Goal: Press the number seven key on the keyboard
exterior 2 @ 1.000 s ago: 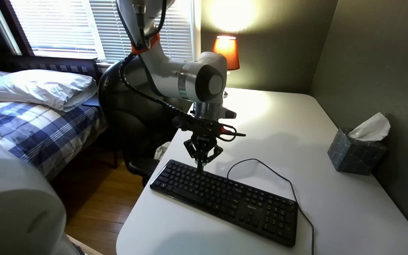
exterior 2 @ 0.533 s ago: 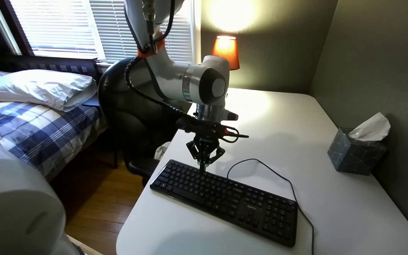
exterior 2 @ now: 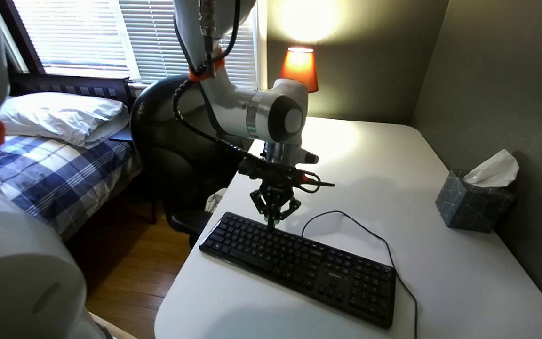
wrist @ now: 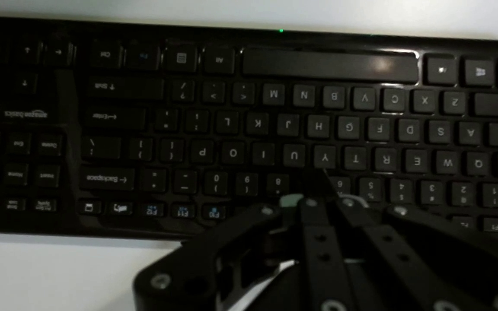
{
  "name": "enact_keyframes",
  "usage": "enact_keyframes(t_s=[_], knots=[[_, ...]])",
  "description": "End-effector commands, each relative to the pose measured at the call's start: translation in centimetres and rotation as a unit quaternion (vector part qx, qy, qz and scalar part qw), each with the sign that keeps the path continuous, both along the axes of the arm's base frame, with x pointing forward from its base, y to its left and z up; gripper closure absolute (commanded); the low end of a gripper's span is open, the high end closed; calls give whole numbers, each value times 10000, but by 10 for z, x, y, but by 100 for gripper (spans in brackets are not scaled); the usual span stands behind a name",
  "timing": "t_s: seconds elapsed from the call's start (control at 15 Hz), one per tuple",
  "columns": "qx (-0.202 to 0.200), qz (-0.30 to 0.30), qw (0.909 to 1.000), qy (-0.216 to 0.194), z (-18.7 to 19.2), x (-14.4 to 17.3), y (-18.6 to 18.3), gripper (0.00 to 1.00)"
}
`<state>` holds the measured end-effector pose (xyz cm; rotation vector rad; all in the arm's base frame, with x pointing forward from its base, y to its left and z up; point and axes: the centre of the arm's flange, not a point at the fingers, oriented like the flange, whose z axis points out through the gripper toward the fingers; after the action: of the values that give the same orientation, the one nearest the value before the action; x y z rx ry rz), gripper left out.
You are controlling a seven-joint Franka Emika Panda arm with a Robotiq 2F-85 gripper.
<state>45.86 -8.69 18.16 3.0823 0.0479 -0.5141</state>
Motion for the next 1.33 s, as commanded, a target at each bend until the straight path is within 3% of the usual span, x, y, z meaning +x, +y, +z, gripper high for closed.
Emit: enact_keyframes(t_s=[0.0,1.27], knots=[[185,41,9998,75,-8,5,-2,100],[284,102,9993,229,-18,16,-1,100]])
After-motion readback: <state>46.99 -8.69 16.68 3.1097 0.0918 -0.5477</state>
